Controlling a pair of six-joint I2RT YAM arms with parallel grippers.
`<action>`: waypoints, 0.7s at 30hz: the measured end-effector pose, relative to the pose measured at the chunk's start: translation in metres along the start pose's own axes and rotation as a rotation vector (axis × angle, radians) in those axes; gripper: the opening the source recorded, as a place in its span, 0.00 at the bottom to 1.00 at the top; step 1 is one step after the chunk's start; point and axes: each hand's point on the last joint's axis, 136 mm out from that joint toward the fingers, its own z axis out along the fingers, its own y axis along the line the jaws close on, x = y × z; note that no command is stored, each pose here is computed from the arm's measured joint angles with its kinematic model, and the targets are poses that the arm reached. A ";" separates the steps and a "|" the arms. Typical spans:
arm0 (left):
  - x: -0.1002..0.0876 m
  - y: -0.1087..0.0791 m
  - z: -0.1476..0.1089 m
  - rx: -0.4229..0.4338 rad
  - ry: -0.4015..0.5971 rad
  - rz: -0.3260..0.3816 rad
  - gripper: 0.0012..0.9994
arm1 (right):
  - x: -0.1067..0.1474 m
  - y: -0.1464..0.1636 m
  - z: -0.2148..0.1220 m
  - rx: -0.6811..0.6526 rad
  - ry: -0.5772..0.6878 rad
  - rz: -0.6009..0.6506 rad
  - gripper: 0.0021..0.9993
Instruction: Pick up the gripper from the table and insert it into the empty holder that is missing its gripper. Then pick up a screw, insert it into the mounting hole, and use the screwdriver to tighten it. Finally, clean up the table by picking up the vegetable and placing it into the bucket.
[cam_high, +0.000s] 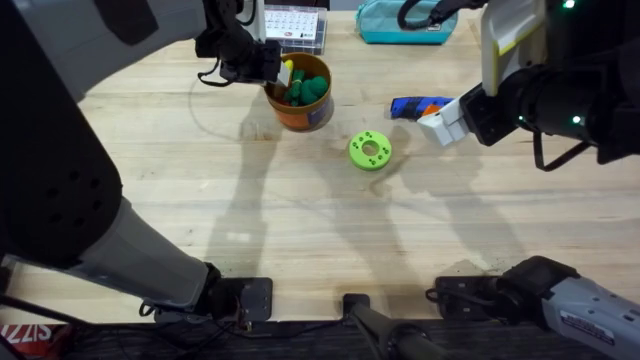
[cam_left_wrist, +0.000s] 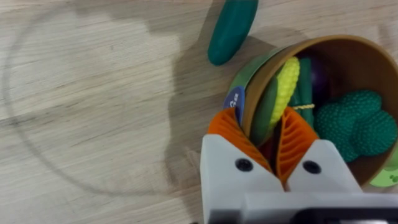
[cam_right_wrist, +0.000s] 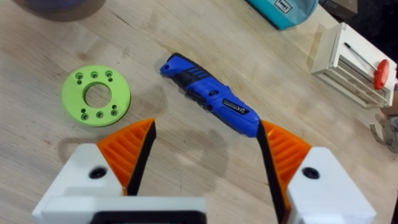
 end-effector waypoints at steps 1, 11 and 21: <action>-0.001 0.000 -0.001 0.003 -0.005 0.000 0.04 | 0.001 0.000 0.000 -0.001 0.003 -0.001 0.98; -0.003 -0.005 -0.001 0.046 -0.011 -0.029 0.04 | 0.008 0.004 0.000 -0.018 0.030 0.033 0.98; -0.003 -0.005 -0.001 0.046 -0.011 -0.029 0.04 | 0.021 0.013 0.003 -0.056 0.096 0.038 0.98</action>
